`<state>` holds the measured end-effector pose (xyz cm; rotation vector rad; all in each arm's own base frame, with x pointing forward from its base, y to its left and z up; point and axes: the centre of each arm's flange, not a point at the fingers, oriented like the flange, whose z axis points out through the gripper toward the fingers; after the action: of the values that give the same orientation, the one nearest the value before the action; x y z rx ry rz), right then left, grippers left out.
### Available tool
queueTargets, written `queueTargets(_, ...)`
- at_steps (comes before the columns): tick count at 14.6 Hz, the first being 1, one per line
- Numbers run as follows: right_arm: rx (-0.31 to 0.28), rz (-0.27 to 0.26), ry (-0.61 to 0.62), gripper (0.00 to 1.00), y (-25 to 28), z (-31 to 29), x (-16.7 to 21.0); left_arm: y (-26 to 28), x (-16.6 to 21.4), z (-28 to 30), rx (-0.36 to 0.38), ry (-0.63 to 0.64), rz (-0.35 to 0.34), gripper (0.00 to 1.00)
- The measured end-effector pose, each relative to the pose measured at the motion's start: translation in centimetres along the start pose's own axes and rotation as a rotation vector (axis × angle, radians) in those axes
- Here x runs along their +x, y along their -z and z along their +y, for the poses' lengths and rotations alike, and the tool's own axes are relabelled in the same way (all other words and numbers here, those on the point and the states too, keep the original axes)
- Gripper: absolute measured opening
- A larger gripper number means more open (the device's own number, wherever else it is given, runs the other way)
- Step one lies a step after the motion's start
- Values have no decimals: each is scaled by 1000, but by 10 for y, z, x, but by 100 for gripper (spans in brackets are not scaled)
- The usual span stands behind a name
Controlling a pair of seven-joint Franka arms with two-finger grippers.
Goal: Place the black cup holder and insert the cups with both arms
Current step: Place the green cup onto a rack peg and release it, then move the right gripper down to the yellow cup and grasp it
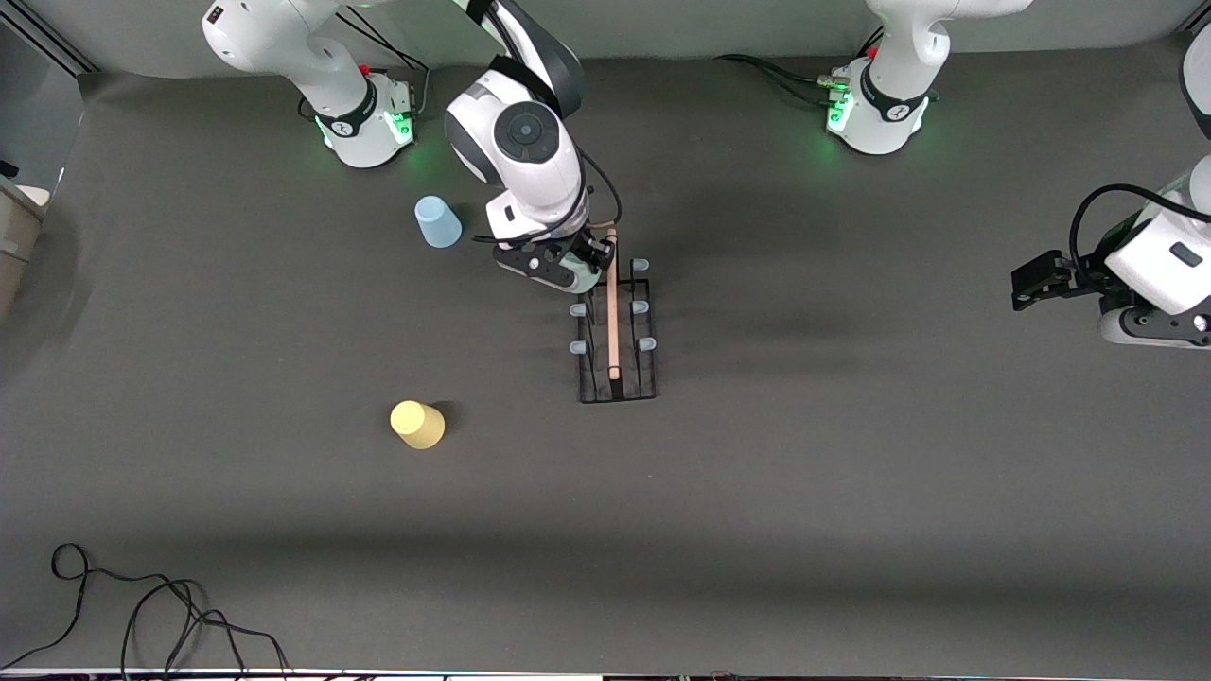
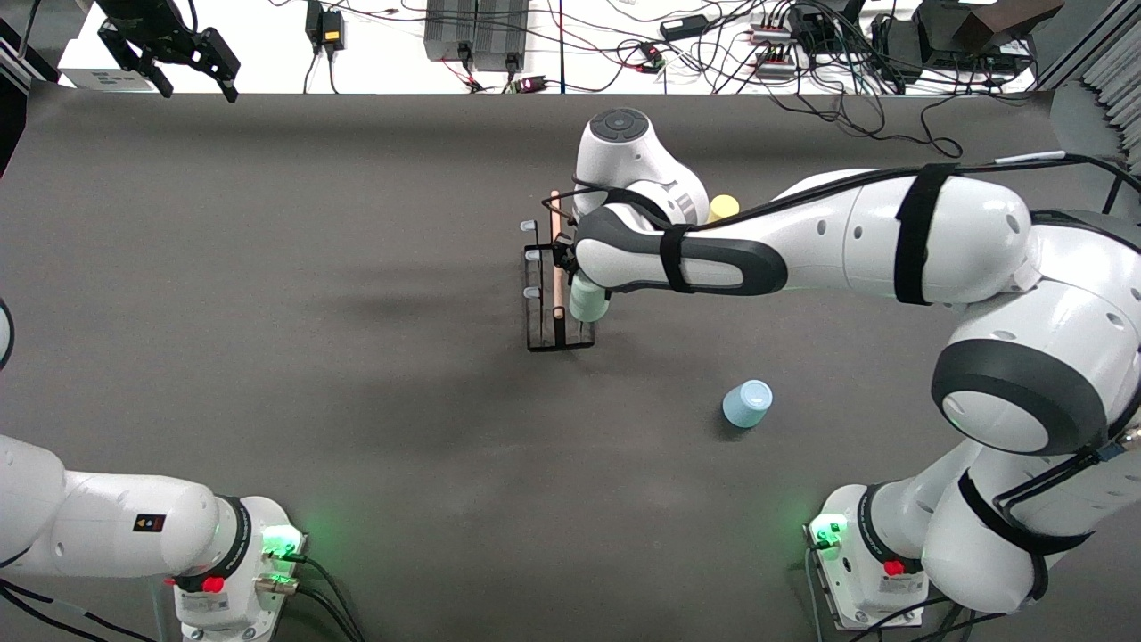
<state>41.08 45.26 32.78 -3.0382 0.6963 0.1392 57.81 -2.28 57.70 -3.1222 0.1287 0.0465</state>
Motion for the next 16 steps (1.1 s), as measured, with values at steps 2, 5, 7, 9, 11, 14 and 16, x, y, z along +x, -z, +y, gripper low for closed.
queueTargets(2,4,2,-2,89,0,-1,1,-1,0,-10,0,17,-1,100)
queueTargets(5,16,7,-10,93,6,-3,5,-2,-1,-17,-1,29,-11,100)
queueTargets(7,21,11,-18,96,20,-6,12,-3,-2,-15,-1,27,-23,100)
queueTargets(9,-8,6,-3,96,42,-4,32,-3,-2,-13,-1,22,-25,100)
queueTargets(11,-21,13,44,96,65,7,69,-3,-2,-13,-1,23,-24,100)
queueTargets(14,-32,34,123,96,77,38,130,-2,-2,-12,-1,24,-21,100)
queueTargets(16,-45,36,168,96,76,64,173,-2,-2,-11,-1,24,-21,100)
